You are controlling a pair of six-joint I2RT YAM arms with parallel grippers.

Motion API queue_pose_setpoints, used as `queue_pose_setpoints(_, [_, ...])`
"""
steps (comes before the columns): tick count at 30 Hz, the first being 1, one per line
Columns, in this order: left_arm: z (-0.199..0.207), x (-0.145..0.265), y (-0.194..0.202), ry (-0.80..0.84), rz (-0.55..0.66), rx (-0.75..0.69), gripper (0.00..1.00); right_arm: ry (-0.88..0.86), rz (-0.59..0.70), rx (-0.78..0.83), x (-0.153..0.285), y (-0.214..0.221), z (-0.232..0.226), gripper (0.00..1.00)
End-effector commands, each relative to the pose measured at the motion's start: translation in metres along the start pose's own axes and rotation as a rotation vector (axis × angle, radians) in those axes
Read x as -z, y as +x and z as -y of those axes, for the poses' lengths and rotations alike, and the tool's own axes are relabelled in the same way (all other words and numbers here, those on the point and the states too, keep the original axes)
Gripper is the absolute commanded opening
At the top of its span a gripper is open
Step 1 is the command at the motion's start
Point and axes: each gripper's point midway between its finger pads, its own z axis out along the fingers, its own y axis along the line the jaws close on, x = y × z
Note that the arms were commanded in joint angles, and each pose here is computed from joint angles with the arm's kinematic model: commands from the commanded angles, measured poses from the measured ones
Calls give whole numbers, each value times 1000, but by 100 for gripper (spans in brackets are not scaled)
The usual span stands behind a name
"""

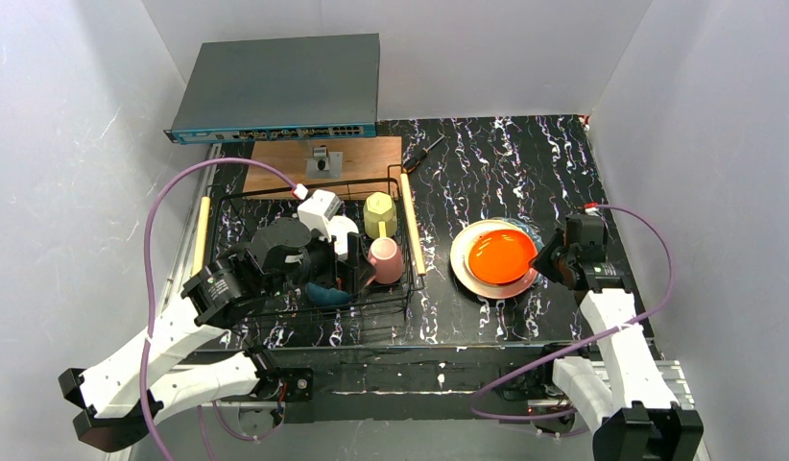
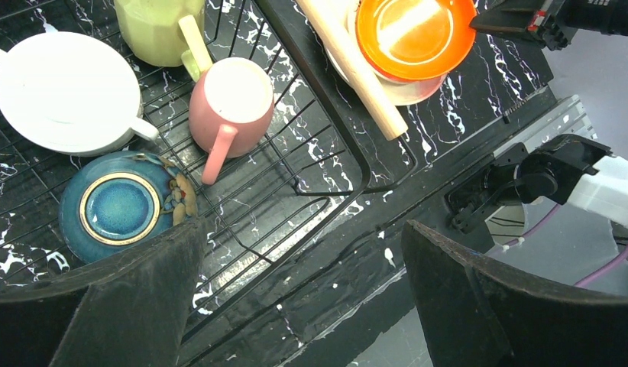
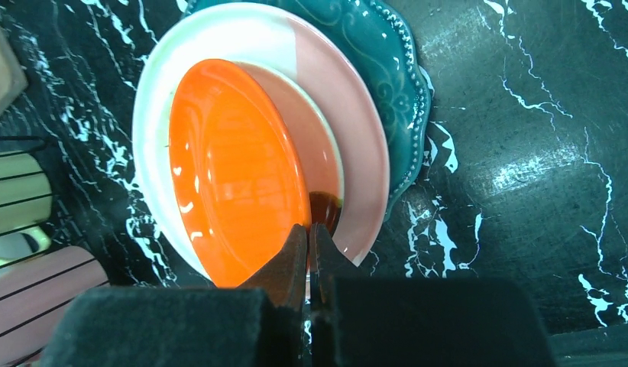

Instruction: Load the mixed dishes into the dish rack

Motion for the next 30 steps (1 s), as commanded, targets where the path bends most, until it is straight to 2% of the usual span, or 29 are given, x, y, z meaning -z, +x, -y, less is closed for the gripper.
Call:
queue_pose_setpoints(1, [-1,6,1,3,10,5,98,-84,95,-51,20,-26,-20,1])
queue_pose_setpoints(8, [1,7,0,12,12,6,98,-33,128,-95,15,-26,-2,1])
queue_pose_setpoints(16, [9,3,-2,46,10,33,98,-143,116,-172,19,-30,-14,1])
queue_pose_setpoints(30, [63,-29,-20,257,15,234,98,-386,35,-255,55,-39,-61,1])
